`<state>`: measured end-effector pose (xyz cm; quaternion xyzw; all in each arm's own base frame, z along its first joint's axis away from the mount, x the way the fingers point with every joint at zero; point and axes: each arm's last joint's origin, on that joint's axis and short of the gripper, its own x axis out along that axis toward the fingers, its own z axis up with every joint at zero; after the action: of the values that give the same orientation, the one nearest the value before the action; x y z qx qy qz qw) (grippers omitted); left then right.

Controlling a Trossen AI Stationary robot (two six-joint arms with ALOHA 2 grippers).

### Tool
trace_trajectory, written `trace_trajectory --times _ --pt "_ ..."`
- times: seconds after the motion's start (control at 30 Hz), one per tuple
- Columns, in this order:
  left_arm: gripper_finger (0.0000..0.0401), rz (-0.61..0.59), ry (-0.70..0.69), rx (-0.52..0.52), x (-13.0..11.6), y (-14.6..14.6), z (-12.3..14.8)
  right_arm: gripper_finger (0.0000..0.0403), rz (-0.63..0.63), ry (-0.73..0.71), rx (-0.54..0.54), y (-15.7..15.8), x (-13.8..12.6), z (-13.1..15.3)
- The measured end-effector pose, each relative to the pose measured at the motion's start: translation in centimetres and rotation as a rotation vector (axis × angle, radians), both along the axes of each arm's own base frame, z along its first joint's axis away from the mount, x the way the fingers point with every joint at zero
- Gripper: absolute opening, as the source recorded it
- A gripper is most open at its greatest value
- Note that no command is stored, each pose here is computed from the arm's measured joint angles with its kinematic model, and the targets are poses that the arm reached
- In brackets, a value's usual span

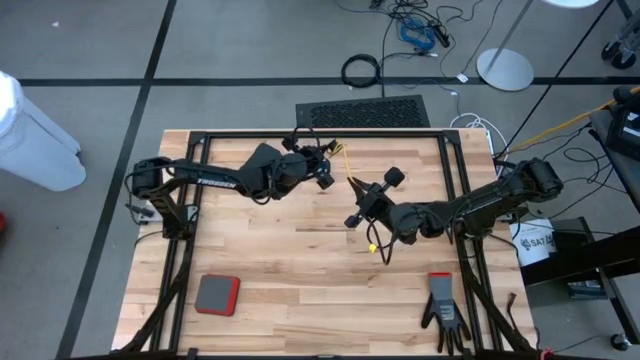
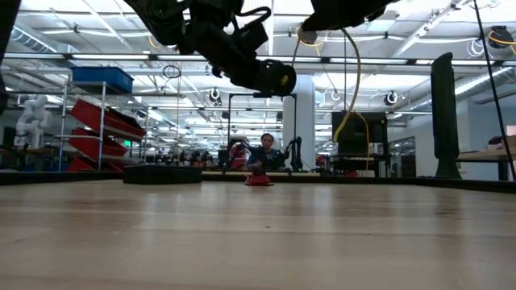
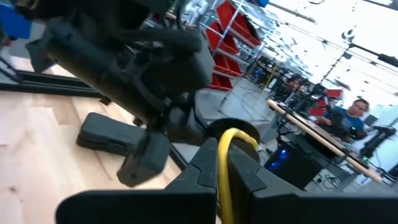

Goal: Coil cords
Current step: Coil the yellow wire onto the black spool

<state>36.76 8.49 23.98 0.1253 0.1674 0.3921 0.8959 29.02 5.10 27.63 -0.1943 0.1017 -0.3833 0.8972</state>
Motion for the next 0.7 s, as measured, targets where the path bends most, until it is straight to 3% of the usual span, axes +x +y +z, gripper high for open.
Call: trace_trajectory --times 0.4,0.7 --pt "0.0 -0.08 -0.071 -0.045 0.7 -0.2 -0.5 0.0 0.073 0.128 -0.001 -1.3 2.4 -3.6" --pt "0.0 -0.148 -0.074 -0.082 0.8 -0.3 -0.6 0.0 0.064 0.241 -0.054 -2.1 2.1 -3.8"
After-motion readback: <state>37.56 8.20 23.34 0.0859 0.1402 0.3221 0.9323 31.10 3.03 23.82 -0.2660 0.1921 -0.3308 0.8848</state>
